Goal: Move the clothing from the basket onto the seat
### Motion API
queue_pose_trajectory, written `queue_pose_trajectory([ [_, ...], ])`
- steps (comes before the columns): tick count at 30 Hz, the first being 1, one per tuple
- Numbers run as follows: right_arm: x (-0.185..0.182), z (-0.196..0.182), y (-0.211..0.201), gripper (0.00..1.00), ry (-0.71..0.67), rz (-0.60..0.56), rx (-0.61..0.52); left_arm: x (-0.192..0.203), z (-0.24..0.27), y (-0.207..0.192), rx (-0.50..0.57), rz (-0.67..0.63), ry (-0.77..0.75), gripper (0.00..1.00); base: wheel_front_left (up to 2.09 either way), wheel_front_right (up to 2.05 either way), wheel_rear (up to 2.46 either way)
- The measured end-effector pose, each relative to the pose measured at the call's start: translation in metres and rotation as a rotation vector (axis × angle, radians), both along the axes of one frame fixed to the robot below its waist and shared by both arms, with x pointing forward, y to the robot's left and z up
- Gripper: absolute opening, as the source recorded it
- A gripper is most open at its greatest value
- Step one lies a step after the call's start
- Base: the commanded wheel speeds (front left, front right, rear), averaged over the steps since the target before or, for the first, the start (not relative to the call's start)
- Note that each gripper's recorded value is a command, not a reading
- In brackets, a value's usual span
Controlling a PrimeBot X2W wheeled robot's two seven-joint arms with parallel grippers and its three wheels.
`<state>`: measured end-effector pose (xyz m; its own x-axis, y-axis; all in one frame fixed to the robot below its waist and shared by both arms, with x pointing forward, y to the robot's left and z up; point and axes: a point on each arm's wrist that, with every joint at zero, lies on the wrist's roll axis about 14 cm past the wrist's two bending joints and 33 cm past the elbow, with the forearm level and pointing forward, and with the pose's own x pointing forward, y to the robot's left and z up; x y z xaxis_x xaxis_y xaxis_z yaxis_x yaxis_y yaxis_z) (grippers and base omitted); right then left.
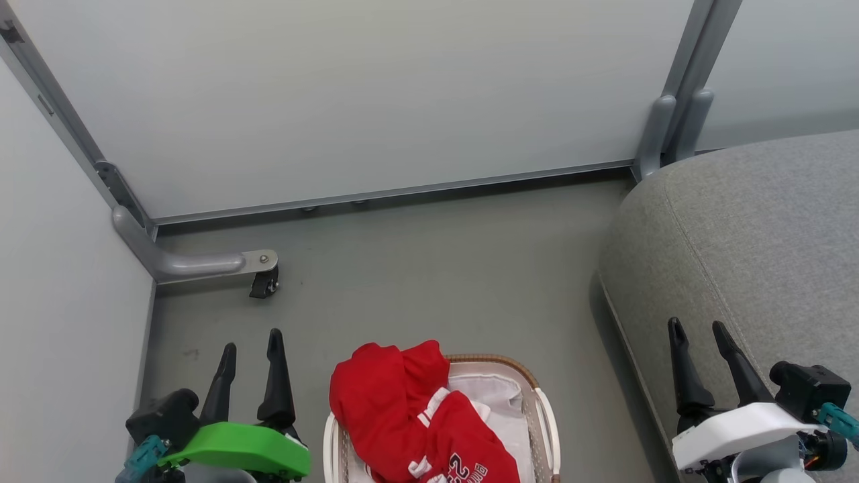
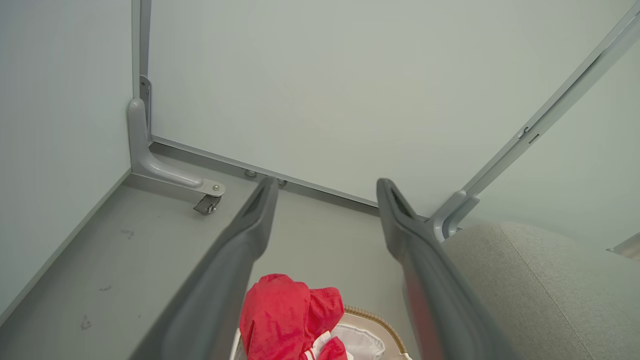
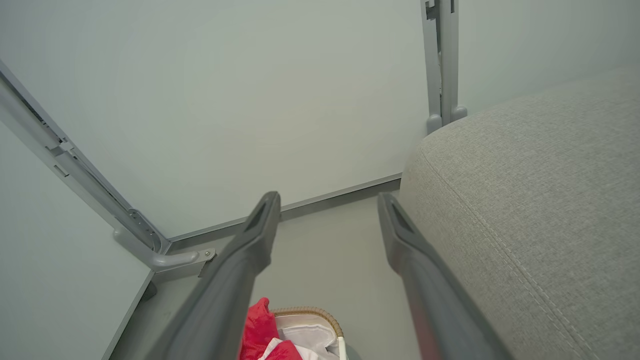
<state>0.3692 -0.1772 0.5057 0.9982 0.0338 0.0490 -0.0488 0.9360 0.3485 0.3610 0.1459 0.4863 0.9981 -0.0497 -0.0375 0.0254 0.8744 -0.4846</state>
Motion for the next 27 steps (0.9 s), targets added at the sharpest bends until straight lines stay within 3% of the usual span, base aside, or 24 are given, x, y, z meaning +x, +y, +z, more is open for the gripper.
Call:
queue_pose_trajectory([
  [27,-0.002,0.006,0.015,1.00,-0.055,0.054,-0.232,-0.008,-0.007,-0.008,0.189,-0.028,-0.023,1.00,0.00,0.00,0.00],
])
